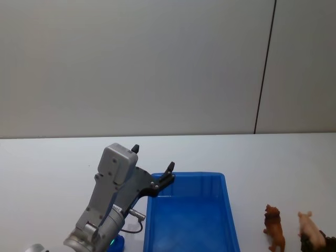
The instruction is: Pick up the two dolls from the table and place them into the box.
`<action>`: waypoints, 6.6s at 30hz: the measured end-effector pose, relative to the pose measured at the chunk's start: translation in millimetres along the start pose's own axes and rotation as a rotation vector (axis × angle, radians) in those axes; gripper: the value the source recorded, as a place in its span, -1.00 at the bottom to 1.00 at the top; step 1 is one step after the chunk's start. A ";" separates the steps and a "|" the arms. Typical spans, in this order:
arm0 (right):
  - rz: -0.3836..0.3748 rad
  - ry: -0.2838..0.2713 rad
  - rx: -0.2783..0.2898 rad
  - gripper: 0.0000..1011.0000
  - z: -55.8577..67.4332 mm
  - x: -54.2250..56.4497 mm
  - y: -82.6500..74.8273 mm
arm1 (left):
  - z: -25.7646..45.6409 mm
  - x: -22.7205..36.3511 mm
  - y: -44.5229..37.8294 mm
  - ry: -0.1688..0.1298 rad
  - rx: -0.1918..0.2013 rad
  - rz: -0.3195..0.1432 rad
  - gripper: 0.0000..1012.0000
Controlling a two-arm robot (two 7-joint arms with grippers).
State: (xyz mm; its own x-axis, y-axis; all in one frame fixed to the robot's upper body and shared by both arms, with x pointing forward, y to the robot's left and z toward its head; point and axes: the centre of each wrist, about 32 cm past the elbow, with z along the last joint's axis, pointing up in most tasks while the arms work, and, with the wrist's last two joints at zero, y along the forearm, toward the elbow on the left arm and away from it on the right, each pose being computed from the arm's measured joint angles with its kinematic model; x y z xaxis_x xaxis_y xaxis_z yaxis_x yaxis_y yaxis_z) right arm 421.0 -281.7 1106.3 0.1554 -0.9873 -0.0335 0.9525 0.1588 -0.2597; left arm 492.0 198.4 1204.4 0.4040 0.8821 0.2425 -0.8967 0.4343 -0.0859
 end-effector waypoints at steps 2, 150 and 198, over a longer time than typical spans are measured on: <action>0.002 0.000 0.001 -0.24 0.1 -0.2 0.3 | 0.0 0.0 0.0 0.000 0.000 0.000 0.98; 0.129 0.016 0.003 -0.39 8.5 -43.6 2.8 | 0.0 0.0 0.0 0.000 0.000 0.000 0.98; 0.460 -0.056 0.246 0.36 58.7 -73.0 36.2 | 0.0 0.0 0.0 0.000 0.000 0.000 0.98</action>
State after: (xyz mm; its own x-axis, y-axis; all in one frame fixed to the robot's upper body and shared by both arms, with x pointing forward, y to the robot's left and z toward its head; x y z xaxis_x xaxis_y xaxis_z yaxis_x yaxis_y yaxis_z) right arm 459.5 -203.4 1156.1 0.5796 -0.8140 -0.0373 0.8147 0.5799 0.0041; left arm 492.0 198.4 1204.4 0.4040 0.8821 0.2425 -0.8967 0.4343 -0.0859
